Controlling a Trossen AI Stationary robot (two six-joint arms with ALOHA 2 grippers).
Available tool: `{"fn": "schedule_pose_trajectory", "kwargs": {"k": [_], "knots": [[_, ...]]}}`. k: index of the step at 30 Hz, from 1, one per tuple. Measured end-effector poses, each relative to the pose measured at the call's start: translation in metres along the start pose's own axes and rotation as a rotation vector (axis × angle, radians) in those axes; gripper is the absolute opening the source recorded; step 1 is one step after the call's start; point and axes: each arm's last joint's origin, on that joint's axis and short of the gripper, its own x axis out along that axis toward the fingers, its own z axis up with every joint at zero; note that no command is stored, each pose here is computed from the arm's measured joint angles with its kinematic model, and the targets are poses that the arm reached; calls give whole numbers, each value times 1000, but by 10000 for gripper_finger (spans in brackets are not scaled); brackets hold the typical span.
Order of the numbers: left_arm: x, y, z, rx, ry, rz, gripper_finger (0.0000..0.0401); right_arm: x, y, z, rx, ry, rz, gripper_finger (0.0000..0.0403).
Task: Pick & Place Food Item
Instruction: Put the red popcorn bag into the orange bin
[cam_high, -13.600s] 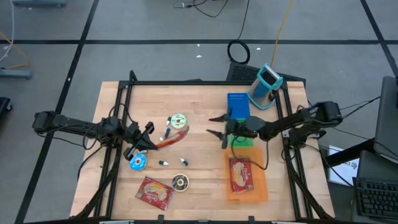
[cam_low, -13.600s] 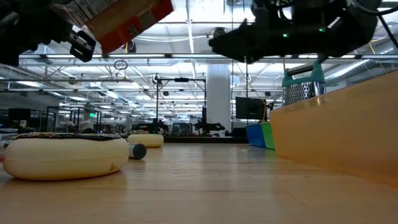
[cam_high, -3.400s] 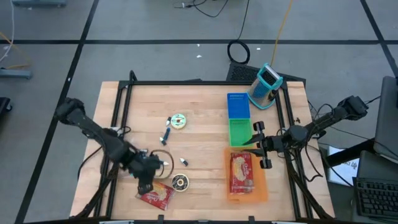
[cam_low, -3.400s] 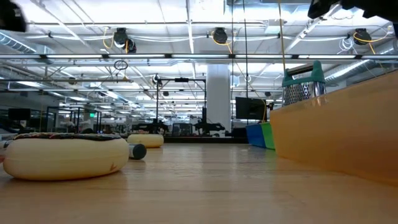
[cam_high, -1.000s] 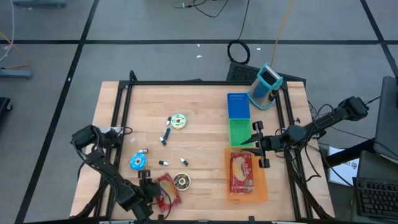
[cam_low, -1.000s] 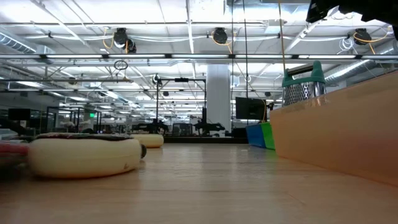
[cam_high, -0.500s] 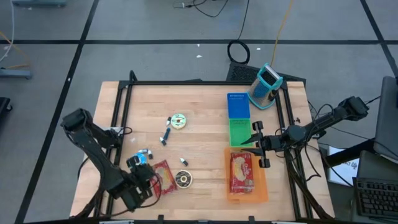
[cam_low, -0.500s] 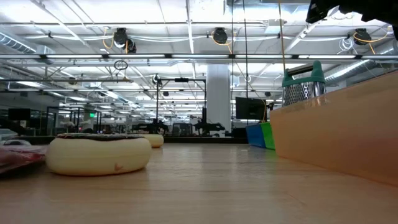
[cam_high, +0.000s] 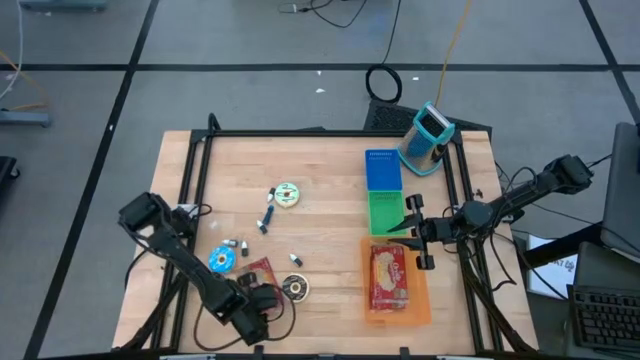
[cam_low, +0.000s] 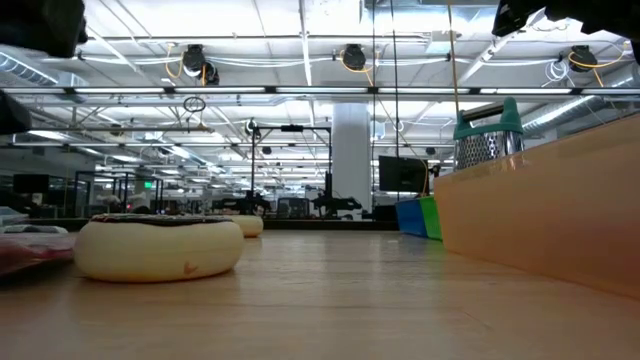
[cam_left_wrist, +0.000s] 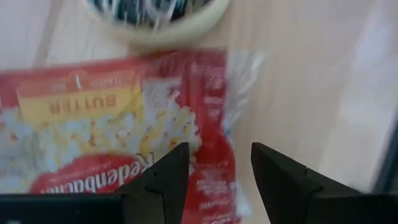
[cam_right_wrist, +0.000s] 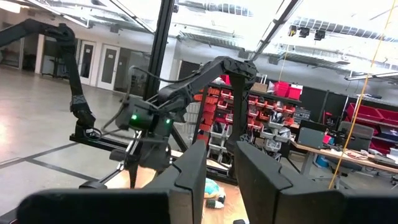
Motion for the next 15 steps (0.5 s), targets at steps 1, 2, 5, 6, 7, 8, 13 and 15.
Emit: {"fn": "schedule_pose_trajectory", "kwargs": {"k": [1, 2, 5, 6, 7, 8, 13, 15], "knots": [[2, 0, -1, -5, 7, 5, 174, 0, 0, 0, 0, 0, 0, 73], [2, 0, -1, -12, 9, 10, 174, 0, 0, 0, 0, 0, 0, 73], [2, 1, -5, -6, 22, 33, 175, 0, 0, 0, 0, -2, 0, 73], [2, 2, -6, -3, 27, 43, 175, 0, 0, 0, 0, -2, -1, 73], [2, 3, -7, -3, 33, 58, 175, 0, 0, 0, 0, -2, -1, 73], [3, 4, -9, -5, 36, 77, 175, 0, 0, 0, 0, -2, -1, 73], [12, 6, -12, -27, 43, 136, 172, 0, 0, 0, 0, -2, -1, 73], [18, 6, -13, -8, 47, 146, 161, 0, 0, 0, 0, -2, -1, 73]]}}
